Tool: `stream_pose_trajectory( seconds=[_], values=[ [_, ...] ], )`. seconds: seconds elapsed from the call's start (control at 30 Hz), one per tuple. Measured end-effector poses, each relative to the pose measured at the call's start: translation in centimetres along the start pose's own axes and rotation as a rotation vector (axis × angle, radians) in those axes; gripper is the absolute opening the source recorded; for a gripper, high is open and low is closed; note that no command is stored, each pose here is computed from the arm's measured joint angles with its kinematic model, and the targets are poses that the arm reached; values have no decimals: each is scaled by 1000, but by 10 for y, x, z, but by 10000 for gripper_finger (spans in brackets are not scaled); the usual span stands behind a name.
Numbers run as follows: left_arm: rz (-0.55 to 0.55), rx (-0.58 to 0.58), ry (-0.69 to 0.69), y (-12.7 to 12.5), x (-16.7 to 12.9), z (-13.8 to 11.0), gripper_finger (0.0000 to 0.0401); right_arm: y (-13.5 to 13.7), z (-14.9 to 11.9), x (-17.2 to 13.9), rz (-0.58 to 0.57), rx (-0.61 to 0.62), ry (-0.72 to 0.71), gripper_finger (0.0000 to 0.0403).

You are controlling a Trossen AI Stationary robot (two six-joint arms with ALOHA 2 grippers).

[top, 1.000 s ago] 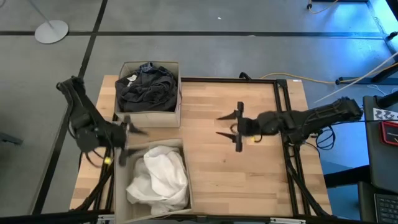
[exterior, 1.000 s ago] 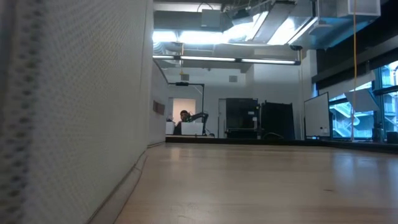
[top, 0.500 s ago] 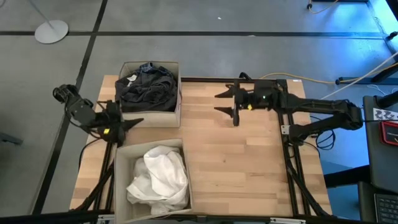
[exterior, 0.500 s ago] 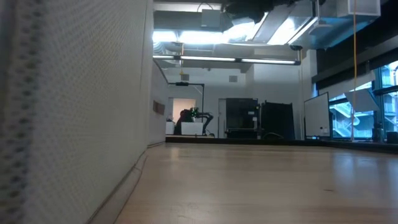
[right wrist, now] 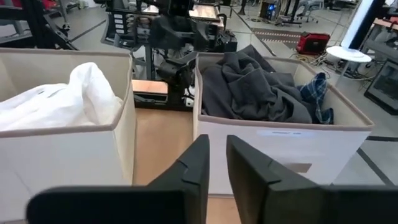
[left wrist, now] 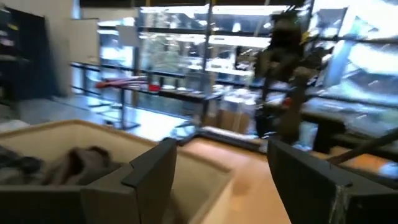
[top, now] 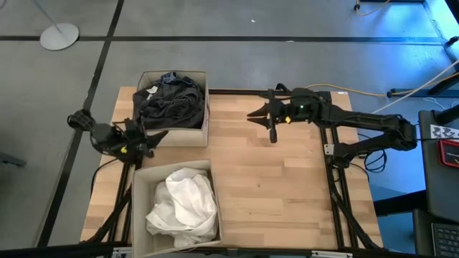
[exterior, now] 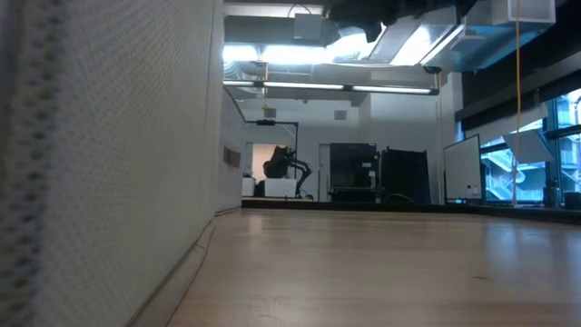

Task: Sort clothes
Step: Return to home position

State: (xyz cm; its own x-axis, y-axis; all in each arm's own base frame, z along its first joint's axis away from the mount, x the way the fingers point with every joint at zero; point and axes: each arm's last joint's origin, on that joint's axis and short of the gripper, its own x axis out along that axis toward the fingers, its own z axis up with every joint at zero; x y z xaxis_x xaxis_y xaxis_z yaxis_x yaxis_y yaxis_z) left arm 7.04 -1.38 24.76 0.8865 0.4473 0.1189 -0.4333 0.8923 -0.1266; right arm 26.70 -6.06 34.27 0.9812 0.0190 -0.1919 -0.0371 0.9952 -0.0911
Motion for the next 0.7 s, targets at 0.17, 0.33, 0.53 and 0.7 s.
stream_pose_trajectory(
  seconds=[0.17,0.33,0.53,0.7],
  values=[
    [36,40,-17,6,2,-4,241,-2,-5,5,60,-4,12,44],
    [76,55,12,14,2,-10,241,-8,-15,6,88,10,0,30],
    [-199,41,58,6,6,-29,241,-9,-46,4,98,73,-16,13],
    [-359,67,73,1,7,-40,234,0,-66,6,162,133,-8,6]
  ],
)
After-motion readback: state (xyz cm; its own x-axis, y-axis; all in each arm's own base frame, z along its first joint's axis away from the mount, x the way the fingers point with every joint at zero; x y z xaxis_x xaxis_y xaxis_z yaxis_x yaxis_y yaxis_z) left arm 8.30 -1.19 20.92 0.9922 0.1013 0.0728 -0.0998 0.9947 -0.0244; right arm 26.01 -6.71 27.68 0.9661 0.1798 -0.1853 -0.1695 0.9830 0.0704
